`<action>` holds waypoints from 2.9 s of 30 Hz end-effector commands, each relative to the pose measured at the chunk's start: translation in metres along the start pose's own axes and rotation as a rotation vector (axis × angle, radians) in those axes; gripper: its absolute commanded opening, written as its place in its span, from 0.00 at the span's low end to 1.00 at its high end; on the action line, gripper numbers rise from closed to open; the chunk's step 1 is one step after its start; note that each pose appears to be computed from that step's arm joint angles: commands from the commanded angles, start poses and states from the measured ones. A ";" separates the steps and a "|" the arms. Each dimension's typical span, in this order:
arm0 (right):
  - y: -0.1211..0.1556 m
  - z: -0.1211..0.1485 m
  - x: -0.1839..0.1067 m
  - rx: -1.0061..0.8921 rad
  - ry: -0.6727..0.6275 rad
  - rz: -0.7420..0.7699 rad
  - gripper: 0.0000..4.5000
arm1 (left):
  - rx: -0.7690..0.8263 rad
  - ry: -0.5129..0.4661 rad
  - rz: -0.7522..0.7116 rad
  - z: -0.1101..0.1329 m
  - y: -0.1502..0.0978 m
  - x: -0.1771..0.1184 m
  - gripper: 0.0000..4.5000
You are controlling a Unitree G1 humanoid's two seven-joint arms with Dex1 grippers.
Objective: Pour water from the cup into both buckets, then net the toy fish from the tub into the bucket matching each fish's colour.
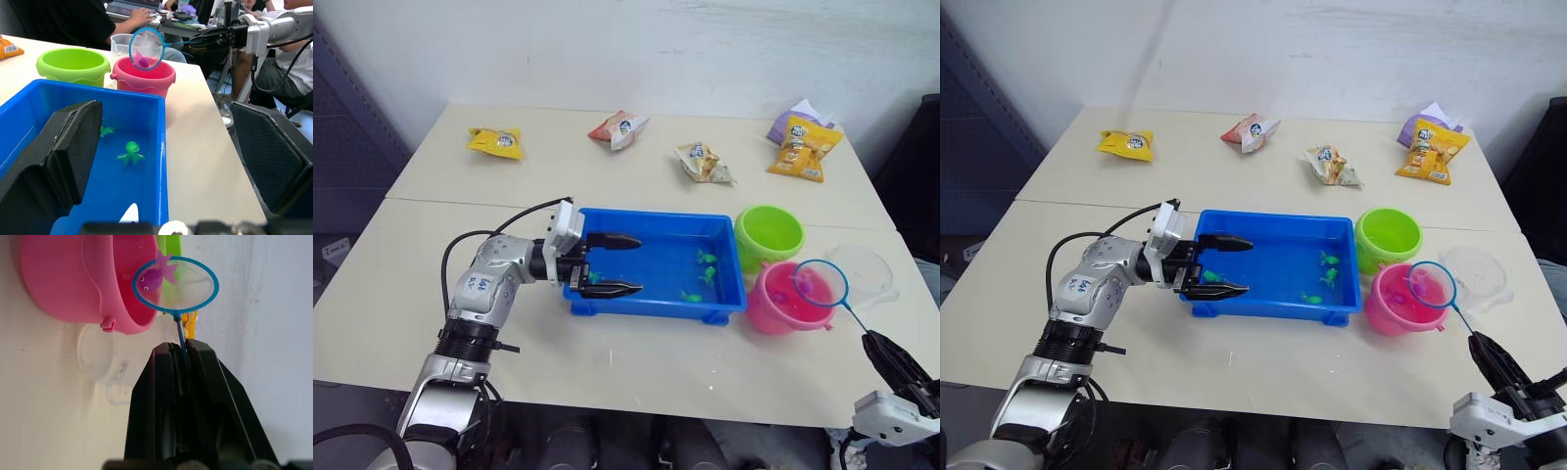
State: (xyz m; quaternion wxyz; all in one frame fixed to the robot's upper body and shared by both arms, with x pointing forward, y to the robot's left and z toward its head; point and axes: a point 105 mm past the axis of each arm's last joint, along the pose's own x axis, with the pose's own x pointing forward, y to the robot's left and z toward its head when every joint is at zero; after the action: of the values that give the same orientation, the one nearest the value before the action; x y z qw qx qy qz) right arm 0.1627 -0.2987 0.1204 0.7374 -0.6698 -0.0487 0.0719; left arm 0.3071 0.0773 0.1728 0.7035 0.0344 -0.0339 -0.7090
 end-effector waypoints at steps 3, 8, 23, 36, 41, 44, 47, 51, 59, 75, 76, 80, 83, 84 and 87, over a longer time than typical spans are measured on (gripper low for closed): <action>-0.009 -0.003 0.002 -0.034 -0.004 -0.034 0.00 | 0.035 -0.010 -0.004 0.006 -0.001 0.000 1.00; -0.040 -0.005 -0.001 -0.212 0.010 -0.121 0.00 | 0.043 -0.015 0.007 0.007 0.001 -0.001 1.00; -0.044 0.005 -0.002 -0.366 -0.021 -0.104 0.00 | 0.050 -0.026 0.008 0.007 0.002 0.002 1.00; -0.043 0.041 0.013 0.226 -0.183 -0.087 0.00 | 0.049 -0.004 0.028 0.004 0.001 -0.010 1.00; -0.060 0.087 0.047 0.561 -0.387 0.083 0.00 | 0.051 0.024 0.072 0.002 0.001 -0.033 1.00; -0.072 0.102 0.065 0.720 -0.421 0.151 0.00 | 0.066 0.045 0.109 0.002 0.003 -0.046 1.00; -0.070 0.107 0.081 0.744 -0.375 0.278 0.00 | 0.083 0.062 0.160 0.003 0.007 -0.060 1.00; -0.081 0.095 0.100 0.456 -0.329 0.284 0.00 | 0.094 0.076 0.196 0.002 0.008 -0.067 1.00; -0.070 0.075 0.118 0.055 -0.459 0.461 0.00 | 0.065 0.109 0.160 -0.002 -0.003 -0.065 1.00; -0.051 0.074 0.140 -0.118 -0.512 0.651 0.00 | 0.079 0.154 0.081 -0.002 -0.007 -0.052 1.00; -0.048 0.074 0.140 -0.140 -0.505 0.693 0.00 | 0.080 0.154 0.079 -0.002 -0.007 -0.052 1.00; -0.042 0.069 0.139 -0.182 -0.455 0.788 0.00 | 0.080 0.143 0.083 -0.002 -0.007 -0.049 1.00; -0.042 0.079 0.137 -0.188 -0.506 0.818 0.00 | 0.076 0.139 0.083 -0.004 -0.008 -0.048 1.00; -0.043 0.082 0.138 -0.187 -0.521 0.818 0.00 | 0.075 0.139 0.084 -0.004 -0.008 -0.047 1.00; -0.044 0.088 0.136 -0.132 -0.536 0.850 0.00 | 0.076 0.137 0.092 -0.004 -0.008 -0.048 1.00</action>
State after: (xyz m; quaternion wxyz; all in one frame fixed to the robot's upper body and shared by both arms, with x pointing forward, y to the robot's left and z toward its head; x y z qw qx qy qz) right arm 0.2867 -0.2016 0.1622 0.5573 -0.6441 0.0503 0.5216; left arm 0.3023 0.1282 0.1619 0.7385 0.0955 -0.0006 -0.6674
